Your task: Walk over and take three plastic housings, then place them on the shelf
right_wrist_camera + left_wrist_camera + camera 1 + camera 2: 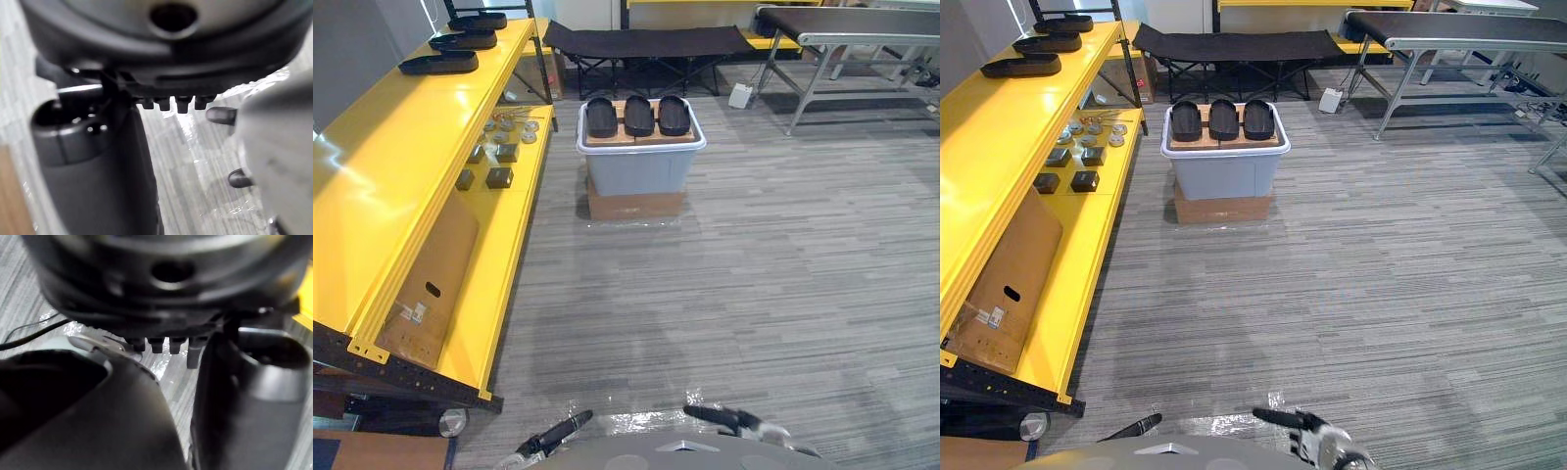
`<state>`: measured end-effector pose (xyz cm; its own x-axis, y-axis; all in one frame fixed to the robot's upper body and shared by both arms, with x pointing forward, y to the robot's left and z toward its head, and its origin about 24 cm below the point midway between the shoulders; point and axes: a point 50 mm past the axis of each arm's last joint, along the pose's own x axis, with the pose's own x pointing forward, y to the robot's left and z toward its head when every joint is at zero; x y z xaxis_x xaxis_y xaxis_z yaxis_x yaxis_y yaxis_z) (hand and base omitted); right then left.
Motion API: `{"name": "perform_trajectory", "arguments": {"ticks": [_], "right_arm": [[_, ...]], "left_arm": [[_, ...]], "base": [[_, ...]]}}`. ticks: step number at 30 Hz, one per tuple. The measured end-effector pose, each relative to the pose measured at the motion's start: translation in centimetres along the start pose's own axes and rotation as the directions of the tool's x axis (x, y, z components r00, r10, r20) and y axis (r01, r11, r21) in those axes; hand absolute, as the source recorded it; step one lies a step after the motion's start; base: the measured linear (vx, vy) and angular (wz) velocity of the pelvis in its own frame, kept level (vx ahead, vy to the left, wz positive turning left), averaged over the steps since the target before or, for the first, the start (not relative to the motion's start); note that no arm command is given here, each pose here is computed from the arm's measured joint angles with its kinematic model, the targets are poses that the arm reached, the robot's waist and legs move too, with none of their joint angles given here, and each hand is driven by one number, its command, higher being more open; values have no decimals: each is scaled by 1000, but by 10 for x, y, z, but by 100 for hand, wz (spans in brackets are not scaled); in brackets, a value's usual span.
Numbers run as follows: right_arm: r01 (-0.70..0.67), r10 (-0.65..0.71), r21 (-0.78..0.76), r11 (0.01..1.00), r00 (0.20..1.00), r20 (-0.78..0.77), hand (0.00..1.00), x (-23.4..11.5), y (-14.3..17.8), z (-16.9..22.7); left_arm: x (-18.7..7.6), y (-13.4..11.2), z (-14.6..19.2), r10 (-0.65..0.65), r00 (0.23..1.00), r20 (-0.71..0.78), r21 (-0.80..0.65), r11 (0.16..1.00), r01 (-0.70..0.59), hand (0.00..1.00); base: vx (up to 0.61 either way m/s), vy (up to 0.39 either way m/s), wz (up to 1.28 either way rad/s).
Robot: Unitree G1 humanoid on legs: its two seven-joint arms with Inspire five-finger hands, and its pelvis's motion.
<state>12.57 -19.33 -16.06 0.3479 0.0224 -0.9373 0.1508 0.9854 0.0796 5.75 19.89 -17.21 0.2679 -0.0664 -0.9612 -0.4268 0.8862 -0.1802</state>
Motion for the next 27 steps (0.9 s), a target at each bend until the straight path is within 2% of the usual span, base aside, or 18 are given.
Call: {"name": "perform_trajectory", "arguments": {"ticks": [4, 7, 14, 18, 27], "right_arm": [[-71, 81, -61, 996, 981, 174, 100, 1, 24, 47], [-87, 99, -65, 994, 973, 210, 100, 0, 28, 58], [-82, 93, -66, 994, 978, 184, 100, 1, 26, 48], [-30, 42, -55, 998, 973, 226, 100, 0, 23, 48], [59, -53, -14, 998, 955, 293, 100, -2, 15, 42]], "left_arm": [[1, -12, 14, -60, 996, 73, -6, 998, 61, 100], [1, -14, 18, -71, 993, 93, -12, 997, 72, 100], [1, -16, 24, -92, 984, 155, -1, 996, 94, 100], [0, -25, 32, -109, 962, 250, -12, 993, 116, 100], [0, -33, 30, -93, 954, 285, -50, 992, 112, 100]], "base": [[-46, 3, -2], [-54, -2, 0], [-60, 3, -2], [-69, 5, 0], [-79, 4, -8]]}}
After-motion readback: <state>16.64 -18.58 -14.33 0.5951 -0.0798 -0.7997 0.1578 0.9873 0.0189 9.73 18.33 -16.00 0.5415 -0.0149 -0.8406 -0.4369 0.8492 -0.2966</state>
